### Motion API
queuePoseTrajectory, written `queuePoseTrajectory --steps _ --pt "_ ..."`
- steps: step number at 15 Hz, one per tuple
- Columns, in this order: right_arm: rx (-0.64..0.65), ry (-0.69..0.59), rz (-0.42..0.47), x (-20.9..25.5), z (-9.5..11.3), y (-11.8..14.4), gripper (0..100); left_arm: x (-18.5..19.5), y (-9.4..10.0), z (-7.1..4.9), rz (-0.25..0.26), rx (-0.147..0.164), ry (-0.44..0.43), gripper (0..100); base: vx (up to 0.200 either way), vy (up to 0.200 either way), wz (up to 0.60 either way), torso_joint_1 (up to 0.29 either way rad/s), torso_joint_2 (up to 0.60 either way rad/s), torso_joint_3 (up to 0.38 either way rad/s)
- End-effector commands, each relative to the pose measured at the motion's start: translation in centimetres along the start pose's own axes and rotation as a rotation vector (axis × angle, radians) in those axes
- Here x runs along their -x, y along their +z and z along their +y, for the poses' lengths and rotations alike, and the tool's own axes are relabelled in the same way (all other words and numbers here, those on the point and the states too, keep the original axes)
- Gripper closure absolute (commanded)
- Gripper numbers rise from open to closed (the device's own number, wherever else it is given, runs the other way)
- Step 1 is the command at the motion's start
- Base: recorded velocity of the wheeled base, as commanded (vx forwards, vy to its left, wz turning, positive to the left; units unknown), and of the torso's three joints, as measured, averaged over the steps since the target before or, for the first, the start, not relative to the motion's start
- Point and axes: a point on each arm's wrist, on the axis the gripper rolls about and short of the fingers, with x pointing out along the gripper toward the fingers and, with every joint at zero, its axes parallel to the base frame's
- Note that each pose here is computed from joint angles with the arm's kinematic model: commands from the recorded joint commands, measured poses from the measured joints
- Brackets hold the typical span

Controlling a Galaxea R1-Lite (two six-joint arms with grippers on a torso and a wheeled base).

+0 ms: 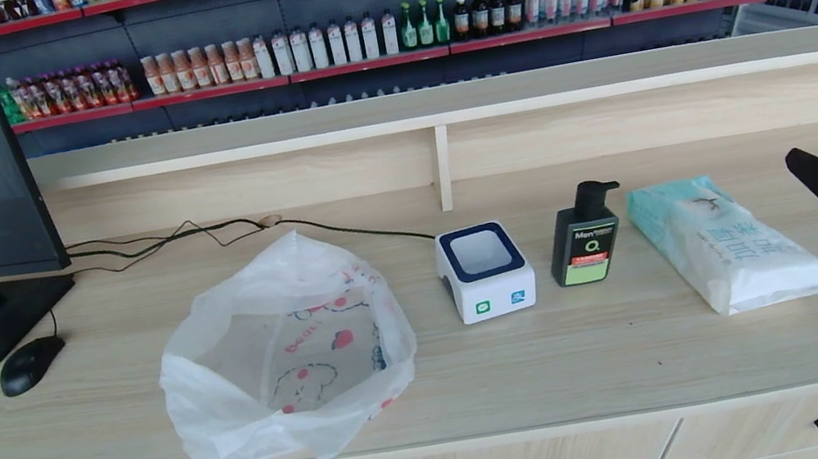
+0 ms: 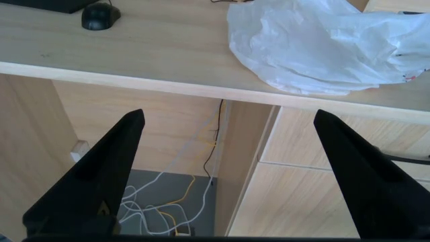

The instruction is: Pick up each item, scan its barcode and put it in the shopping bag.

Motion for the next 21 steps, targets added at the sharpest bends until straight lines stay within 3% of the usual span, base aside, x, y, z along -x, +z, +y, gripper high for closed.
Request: queuePoseTrajectory --steps 1,9,21 --pt "0.018 0.036 0.071 -1.2 0.1 -1.8 0 0.0 0.0 0.0 -0.001 0.000 0.000 0 0.000 0.000 0.00 0.000 0.00 0.000" --pt "0.062 0.083 0.207 -4.6 -1.1 -6.1 0 0.0 0.0 0.0 -0.001 0.000 0.000 0 0.000 0.000 0.00 0.000 0.00 0.000" --pt "0.029 0.090 0.268 -9.7 -1.8 -10.4 0 0.0 0.0 0.0 -0.001 0.000 0.000 0 0.000 0.000 0.00 0.000 0.00 0.000"
